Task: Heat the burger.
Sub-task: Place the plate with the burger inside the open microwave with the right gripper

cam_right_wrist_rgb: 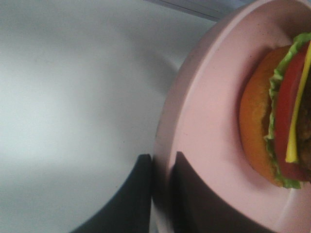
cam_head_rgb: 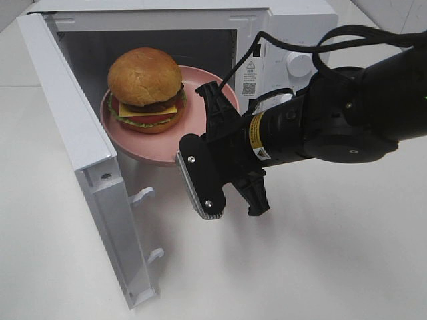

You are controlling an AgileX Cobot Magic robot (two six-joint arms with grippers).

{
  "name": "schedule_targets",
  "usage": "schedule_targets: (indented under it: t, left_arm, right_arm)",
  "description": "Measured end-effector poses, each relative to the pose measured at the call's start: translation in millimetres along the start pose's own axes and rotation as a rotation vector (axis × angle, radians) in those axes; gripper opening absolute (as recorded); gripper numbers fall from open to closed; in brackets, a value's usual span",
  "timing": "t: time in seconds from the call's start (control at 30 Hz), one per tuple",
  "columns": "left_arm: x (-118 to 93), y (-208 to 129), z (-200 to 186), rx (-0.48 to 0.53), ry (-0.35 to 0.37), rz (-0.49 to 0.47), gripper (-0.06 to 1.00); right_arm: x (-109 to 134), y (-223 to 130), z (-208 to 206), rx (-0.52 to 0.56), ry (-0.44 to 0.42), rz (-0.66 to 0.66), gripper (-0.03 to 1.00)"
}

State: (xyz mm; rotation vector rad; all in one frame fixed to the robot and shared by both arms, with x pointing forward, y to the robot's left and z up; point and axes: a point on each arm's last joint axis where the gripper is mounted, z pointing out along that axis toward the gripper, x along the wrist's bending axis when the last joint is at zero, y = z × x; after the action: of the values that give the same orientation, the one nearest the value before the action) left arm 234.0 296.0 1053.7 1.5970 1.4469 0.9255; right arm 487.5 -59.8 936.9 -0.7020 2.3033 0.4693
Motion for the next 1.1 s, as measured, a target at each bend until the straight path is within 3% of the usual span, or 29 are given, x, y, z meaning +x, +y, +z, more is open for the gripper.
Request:
schedule_targets:
  t: [1.1]
  left_arm:
    - [0.0, 0.0, 0.0, 0.000, 0.000, 0.000, 0.00]
  right_arm:
    - [-50.1, -26.1, 70.7, 0.161, 0.009, 0.098, 0.05]
